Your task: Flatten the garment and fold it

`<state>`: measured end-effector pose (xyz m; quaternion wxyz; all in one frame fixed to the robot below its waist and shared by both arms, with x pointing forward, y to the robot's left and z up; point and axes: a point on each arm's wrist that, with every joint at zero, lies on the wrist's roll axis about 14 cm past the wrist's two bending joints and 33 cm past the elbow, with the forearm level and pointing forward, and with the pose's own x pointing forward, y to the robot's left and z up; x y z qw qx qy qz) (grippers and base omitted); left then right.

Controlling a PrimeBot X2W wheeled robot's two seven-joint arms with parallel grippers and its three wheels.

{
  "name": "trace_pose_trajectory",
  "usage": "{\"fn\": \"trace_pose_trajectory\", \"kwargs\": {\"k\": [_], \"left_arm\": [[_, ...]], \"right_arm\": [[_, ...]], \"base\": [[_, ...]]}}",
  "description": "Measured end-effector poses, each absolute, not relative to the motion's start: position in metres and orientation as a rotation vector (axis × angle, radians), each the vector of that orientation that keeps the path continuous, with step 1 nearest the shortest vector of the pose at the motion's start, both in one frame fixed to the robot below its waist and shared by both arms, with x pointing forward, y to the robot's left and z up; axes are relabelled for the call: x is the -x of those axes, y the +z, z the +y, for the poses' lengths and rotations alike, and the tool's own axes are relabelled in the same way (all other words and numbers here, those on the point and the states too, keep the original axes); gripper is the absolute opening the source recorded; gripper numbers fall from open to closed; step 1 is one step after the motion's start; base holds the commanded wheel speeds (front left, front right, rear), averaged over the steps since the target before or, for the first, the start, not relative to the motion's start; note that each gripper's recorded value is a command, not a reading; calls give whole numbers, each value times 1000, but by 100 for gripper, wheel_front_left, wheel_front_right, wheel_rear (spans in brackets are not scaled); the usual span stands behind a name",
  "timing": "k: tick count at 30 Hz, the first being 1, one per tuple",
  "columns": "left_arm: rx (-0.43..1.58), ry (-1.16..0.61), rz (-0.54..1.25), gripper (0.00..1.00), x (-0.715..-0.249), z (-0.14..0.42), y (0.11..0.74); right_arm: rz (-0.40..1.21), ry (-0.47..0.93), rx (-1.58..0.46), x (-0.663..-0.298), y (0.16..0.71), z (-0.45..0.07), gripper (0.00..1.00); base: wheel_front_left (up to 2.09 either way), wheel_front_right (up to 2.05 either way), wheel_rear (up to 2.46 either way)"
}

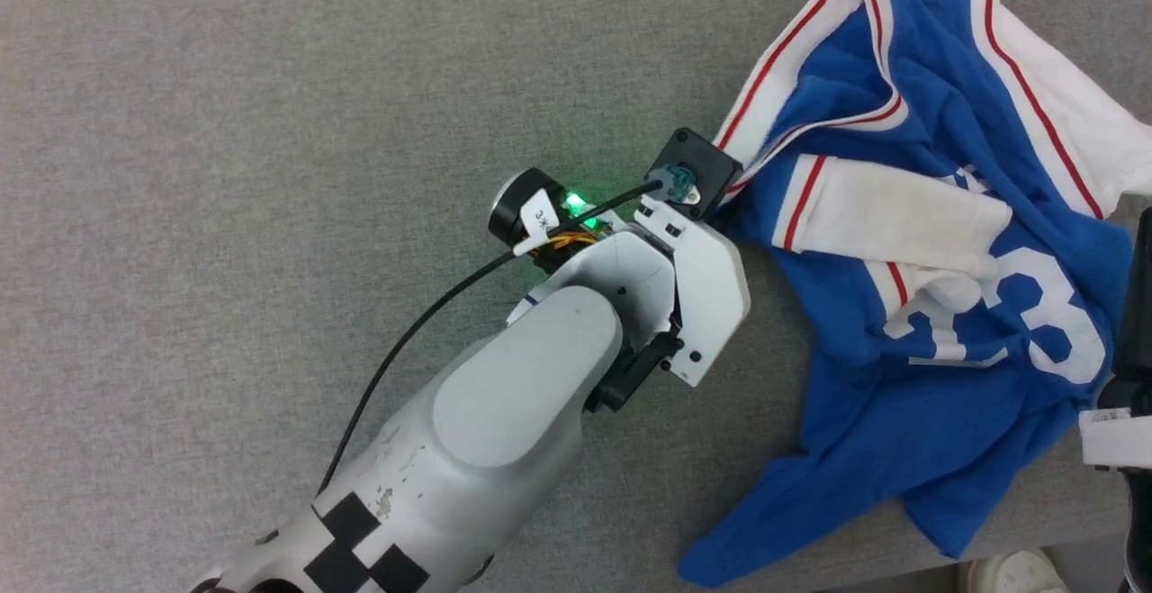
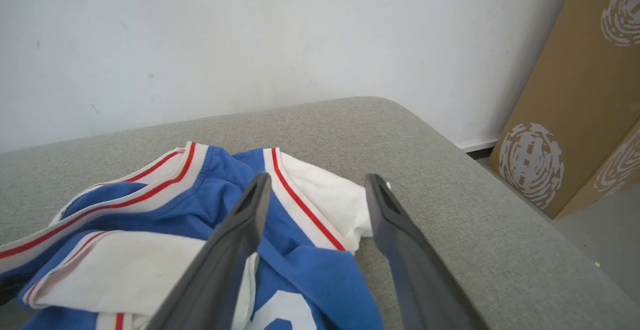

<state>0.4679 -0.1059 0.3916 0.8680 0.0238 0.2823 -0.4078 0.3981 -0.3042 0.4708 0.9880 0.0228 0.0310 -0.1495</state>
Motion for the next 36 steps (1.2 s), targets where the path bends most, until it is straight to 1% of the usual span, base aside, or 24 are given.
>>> {"fn": "trace_pose_trajectory", "kwargs": {"k": [5, 8, 13, 16, 20, 24, 27, 31, 32, 33, 34, 36], "left_arm": [[-5, -857, 577, 0, -466, -109, 393], [34, -828, 552, 0, -468, -107, 402], [156, -788, 488, 0, -469, -100, 435], [184, -739, 428, 0, -475, -77, 461], [62, -668, 432, 0, -482, -16, 473], [-144, -599, 497, 0, -489, 52, 464], [-180, -545, 540, 0, -496, 80, 453], [-188, -483, 578, 0, -504, 99, 426], [-174, -469, 588, 20, -505, 100, 419], [-144, -455, 594, 83, -506, 99, 414], [-126, -446, 594, 100, -507, 96, 410], [-81, -439, 574, 100, -510, 91, 408]], "right_arm": [[63, -302, -48, -398, 470, -305, 100], [56, -301, -54, -397, 473, -304, 100], [38, -291, -65, -393, 482, -301, 100], [41, -286, -69, -388, 486, -299, 100], [34, -281, -74, -381, 494, -298, 100], [21, -263, -80, -382, 499, -293, 100], [34, -251, -84, -384, 496, -288, 100], [55, -239, -86, -387, 489, -284, 100], [59, -239, -86, -387, 488, -284, 100], [62, -240, -85, -387, 486, -284, 100], [66, -242, -84, -387, 485, -285, 100], [73, -245, -83, -387, 483, -286, 100]], "base": [[0, 0, 0], [0, 0, 0], [0, 0, 0], [0, 0, 0], [0, 0, 0], [0, 0, 0], [0, 0, 0], [0, 0, 0], [0, 0, 0], [0, 0, 0], [0, 0, 0], [0, 0, 0]]}}
